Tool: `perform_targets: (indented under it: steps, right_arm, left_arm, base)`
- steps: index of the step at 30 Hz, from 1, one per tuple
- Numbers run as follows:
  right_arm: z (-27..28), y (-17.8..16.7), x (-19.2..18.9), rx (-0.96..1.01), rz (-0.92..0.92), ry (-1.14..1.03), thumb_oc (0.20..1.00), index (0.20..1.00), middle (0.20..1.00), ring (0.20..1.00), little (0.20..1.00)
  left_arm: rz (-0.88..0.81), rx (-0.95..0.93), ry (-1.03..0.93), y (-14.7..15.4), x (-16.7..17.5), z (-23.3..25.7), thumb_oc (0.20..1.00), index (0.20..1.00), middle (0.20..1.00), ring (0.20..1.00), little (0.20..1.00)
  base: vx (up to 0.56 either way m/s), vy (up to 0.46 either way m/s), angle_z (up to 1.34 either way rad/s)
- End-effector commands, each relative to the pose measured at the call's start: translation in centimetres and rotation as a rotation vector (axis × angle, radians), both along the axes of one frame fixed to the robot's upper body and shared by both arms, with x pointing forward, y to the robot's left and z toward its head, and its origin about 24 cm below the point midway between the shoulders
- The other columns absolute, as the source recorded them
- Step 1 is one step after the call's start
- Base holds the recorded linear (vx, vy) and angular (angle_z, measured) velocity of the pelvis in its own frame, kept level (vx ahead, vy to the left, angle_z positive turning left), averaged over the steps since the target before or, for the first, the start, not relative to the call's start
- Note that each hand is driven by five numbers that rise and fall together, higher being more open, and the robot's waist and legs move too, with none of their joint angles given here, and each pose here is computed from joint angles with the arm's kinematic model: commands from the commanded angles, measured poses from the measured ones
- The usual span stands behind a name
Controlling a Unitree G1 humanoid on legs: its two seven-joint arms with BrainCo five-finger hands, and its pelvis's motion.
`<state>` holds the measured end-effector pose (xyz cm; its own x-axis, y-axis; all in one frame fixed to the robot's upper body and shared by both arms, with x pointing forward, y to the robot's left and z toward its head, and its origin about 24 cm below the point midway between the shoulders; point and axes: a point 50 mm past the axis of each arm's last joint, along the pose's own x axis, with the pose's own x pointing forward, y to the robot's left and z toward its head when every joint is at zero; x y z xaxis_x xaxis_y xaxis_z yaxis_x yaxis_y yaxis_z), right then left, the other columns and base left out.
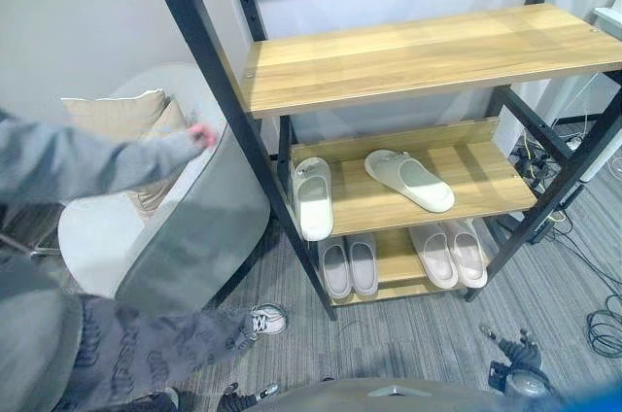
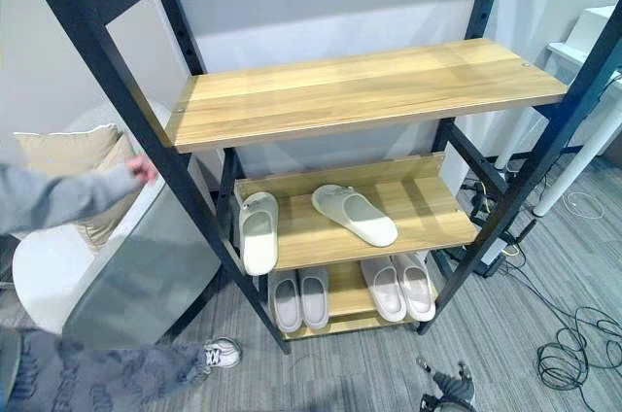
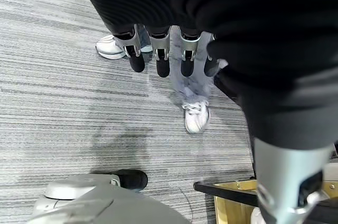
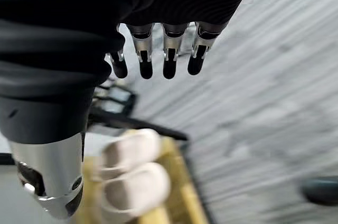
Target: Arrange the slippers neatly on the shoe rack.
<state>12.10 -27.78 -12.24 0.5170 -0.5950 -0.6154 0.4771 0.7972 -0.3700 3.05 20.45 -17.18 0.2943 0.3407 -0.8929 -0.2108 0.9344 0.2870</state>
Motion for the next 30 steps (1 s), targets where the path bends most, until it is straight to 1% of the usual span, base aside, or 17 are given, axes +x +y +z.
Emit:
perform_targets:
  steps: [1, 7, 14, 19, 25, 28, 30]
  right_arm:
    - [3.6, -0.1, 4.5, -0.160, 0.147, -0.206, 1.000, 1.000, 1.000, 1.000, 1.000]
    - [9.2, 1.1, 8.8, -0.373, 0.395, -0.430, 1.000, 1.000, 1.000, 1.000, 1.000]
    - [11.7, 2.1, 11.7, -0.427, 0.491, -0.512, 1.000, 1.000, 1.000, 1.000, 1.000]
    - [13.0, 1.7, 12.7, -0.487, 0.529, -0.534, 1.000, 1.000, 1.000, 1.000, 1.000]
    - [14.3, 1.6, 13.7, -0.485, 0.505, -0.588, 1.000, 1.000, 1.000, 1.000, 1.000]
    - [15.9, 0.9, 14.2, -0.493, 0.461, -0.658, 1.000, 1.000, 1.000, 1.000, 1.000]
    - [16.4, 1.0, 14.9, -0.498, 0.471, -0.672, 1.000, 1.000, 1.000, 1.000, 1.000]
  left_arm:
    - [-0.099, 0.031, -0.026, 0.4, 2.1, 0.2, 1.000, 1.000, 1.000, 1.000, 1.000]
    - [-0.125, 0.053, -0.045, 0.5, 2.8, 0.4, 1.000, 1.000, 1.000, 1.000, 1.000]
    - [-0.187, 0.053, -0.052, 0.0, 3.6, 0.4, 1.000, 1.000, 1.000, 1.000, 1.000]
    - [-0.186, 0.057, -0.063, 0.1, 4.1, 0.5, 1.000, 1.000, 1.000, 1.000, 1.000]
    - [-0.179, 0.066, -0.065, 0.2, 4.2, 0.5, 1.000, 1.000, 1.000, 1.000, 1.000]
    - [-0.176, 0.070, -0.049, 0.3, 3.8, 0.5, 1.000, 1.000, 1.000, 1.000, 1.000]
    - [-0.176, 0.071, -0.057, 0.4, 4.1, 0.5, 1.000, 1.000, 1.000, 1.000, 1.000]
  base:
    - [0.03, -0.074, -0.01]
    - [0.01, -0.042, -0.03]
    - [0.00, -0.046, 0.02]
    - [0.04, -0.034, 0.06]
    - [0.02, -0.020, 0.03]
    - [0.04, -0.037, 0.05]
    - [0.00, -0.010, 0.02]
